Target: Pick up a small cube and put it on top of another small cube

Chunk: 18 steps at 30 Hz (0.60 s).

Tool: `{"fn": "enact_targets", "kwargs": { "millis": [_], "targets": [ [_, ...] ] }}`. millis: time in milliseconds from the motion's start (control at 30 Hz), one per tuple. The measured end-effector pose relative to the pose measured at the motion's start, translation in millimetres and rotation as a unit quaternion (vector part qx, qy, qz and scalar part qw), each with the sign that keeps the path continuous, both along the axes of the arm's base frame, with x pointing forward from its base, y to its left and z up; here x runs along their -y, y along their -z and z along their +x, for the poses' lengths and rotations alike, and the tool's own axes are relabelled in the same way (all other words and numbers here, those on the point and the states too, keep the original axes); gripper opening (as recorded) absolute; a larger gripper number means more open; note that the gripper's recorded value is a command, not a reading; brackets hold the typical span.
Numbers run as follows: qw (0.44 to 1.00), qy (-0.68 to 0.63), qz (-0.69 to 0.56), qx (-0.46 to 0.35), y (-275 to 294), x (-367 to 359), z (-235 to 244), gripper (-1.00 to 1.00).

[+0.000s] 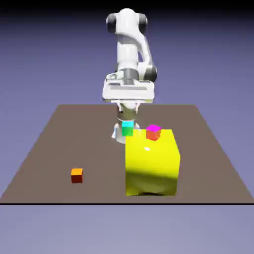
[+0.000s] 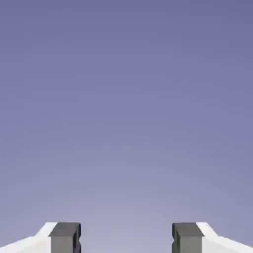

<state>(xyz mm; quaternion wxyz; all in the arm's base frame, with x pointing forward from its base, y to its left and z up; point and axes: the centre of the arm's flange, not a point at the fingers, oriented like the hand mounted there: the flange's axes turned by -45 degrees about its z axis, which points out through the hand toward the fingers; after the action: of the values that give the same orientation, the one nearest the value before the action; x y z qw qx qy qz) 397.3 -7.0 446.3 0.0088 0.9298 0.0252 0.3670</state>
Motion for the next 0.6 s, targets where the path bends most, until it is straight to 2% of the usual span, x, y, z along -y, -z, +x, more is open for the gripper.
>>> {"fn": "enact_targets", "kwargs": {
  "millis": [300, 600],
  "targets": [
    [0.986, 0.007, -0.011, -0.167, 102.7, 93.2, 35.0, 0.00],
    [0.947, 0.002, -0.007, -0.322, 213.6, 191.6, 20.0, 0.00]
  ]
}}
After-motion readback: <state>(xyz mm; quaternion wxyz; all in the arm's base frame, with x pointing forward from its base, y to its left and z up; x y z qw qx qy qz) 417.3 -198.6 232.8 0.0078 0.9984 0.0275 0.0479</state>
